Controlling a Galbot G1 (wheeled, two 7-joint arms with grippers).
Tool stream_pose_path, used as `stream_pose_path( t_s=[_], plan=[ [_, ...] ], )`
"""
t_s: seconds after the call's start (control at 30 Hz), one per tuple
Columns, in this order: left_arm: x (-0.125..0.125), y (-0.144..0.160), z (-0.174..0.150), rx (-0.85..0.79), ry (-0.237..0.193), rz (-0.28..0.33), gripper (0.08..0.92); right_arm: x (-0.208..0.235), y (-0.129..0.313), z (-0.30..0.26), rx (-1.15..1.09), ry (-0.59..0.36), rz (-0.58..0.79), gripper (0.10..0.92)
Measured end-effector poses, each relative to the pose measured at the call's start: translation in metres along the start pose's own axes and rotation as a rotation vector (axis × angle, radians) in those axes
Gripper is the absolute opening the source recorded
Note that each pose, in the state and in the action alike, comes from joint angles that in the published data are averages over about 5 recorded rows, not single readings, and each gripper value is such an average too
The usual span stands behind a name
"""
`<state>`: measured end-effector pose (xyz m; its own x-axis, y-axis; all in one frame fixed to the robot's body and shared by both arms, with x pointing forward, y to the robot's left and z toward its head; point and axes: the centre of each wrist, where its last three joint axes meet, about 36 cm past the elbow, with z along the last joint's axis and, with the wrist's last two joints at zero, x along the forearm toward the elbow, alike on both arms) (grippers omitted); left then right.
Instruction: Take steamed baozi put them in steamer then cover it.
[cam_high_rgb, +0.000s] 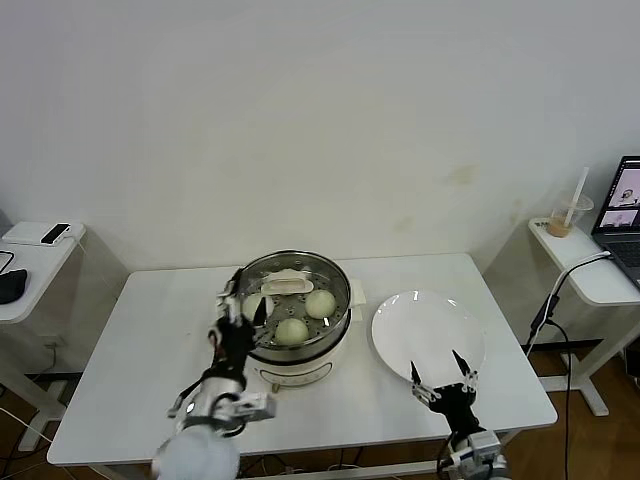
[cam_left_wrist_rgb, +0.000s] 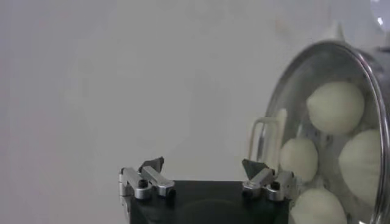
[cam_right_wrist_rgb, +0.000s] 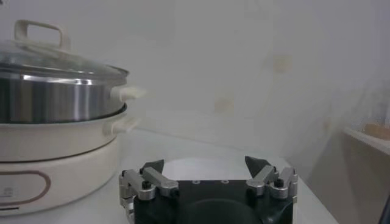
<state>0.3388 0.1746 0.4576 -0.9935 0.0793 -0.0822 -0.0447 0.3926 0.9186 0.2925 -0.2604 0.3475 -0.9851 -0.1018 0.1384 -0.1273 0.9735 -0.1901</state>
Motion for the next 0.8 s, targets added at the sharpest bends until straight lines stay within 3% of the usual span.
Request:
stream_pose_path(
  t_s=[0.2,0.47,0.8],
  plan=[
    [0.025,-0.003,0.046,0.314,0.024,-0.037,0.823,0.001,0.004,0.004,-0.006,-0.014,-0.022,0.823],
    [0.069,-0.006,0.093,0.731,0.131,-0.084,0.823,0.010,0.007,0.008,-0.045,-0.007,-0.064,0.823],
    [0.122,-0.027,0.113,0.994,0.245,-0.108,0.823,0.033,0.001,0.013,-0.101,-0.001,-0.113,0.823]
  ],
)
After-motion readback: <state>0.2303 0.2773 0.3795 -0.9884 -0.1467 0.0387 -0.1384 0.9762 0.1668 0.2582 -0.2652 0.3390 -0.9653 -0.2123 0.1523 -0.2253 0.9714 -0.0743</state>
